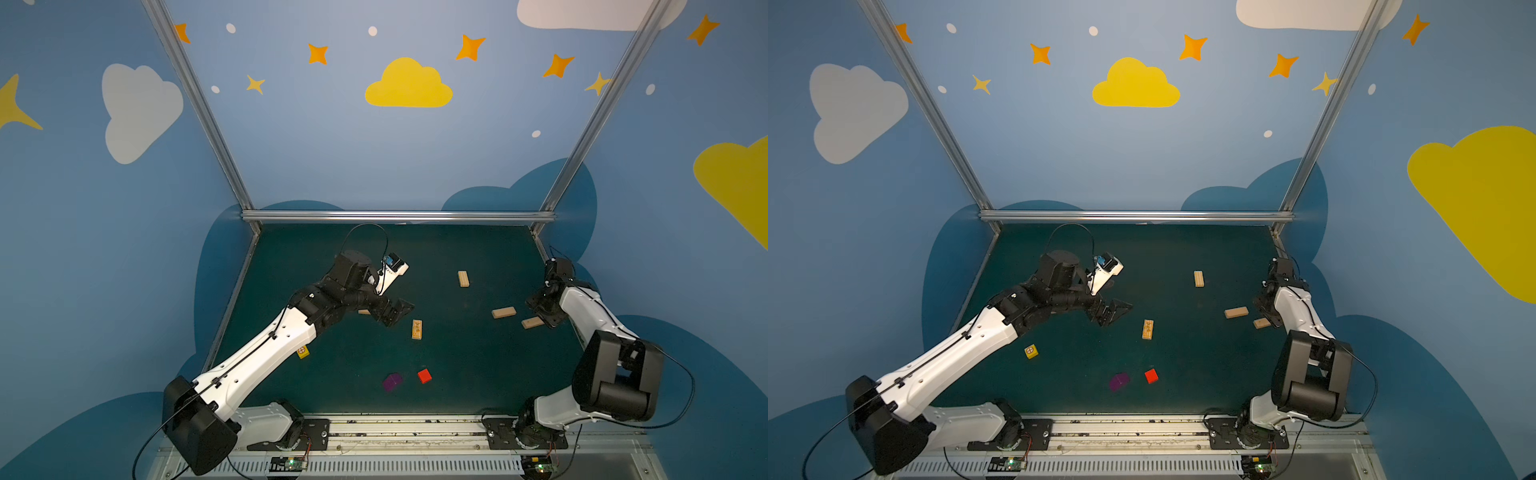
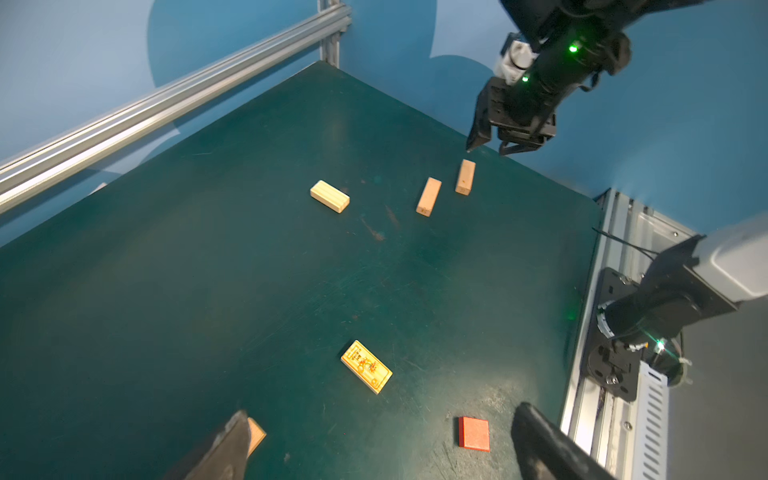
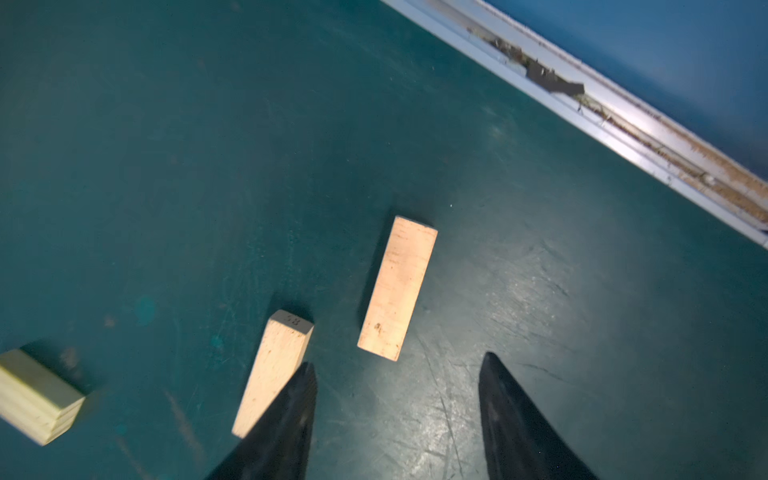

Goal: Build the wood block tower
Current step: 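Lower the open right gripper around the wooden block marked 31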

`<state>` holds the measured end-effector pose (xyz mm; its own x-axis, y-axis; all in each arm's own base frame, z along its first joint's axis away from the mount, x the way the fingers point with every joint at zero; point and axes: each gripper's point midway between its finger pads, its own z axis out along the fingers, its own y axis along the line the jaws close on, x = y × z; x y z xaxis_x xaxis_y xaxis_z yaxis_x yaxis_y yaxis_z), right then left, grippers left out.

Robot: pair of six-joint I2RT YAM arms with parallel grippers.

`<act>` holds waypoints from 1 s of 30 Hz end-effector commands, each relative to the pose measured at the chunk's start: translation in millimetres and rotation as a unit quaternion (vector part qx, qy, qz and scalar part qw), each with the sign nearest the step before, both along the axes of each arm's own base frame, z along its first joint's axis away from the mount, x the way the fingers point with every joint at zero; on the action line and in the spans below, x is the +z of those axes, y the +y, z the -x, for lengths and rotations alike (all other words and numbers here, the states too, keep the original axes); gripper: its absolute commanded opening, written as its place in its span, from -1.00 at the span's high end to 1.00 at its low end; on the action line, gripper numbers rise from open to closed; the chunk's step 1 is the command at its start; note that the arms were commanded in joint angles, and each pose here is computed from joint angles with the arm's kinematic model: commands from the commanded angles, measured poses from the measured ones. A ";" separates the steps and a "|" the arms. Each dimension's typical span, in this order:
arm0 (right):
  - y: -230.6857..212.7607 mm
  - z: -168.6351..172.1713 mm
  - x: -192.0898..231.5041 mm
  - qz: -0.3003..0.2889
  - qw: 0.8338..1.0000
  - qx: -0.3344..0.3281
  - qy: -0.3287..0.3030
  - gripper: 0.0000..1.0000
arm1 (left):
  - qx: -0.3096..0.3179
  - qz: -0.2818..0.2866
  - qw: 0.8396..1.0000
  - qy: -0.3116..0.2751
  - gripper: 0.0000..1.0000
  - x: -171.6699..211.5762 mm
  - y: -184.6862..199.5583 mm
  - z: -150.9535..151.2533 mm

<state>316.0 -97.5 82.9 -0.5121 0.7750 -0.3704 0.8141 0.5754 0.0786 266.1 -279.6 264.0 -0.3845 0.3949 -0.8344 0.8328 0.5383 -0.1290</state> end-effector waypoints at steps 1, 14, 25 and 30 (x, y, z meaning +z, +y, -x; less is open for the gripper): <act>-1.1 -1.1 -4.9 -0.013 1.000 -0.018 0.006 -0.13 | -0.020 -0.014 1.000 0.007 -0.96 -11.5 -3.1 5.2; -5.7 -3.0 -18.7 -0.019 0.999 -0.025 0.029 -0.17 | -0.021 -0.038 0.999 0.016 -0.96 -24.6 -4.5 4.4; -8.7 -4.7 -17.9 -0.019 0.999 -0.034 0.031 -0.20 | -0.028 -0.040 0.999 0.018 -0.96 -26.6 -7.1 6.5; -7.3 -6.4 -20.0 -0.025 0.999 -0.034 0.030 -0.18 | -0.030 -0.038 0.999 0.018 -0.96 -28.3 -8.6 6.0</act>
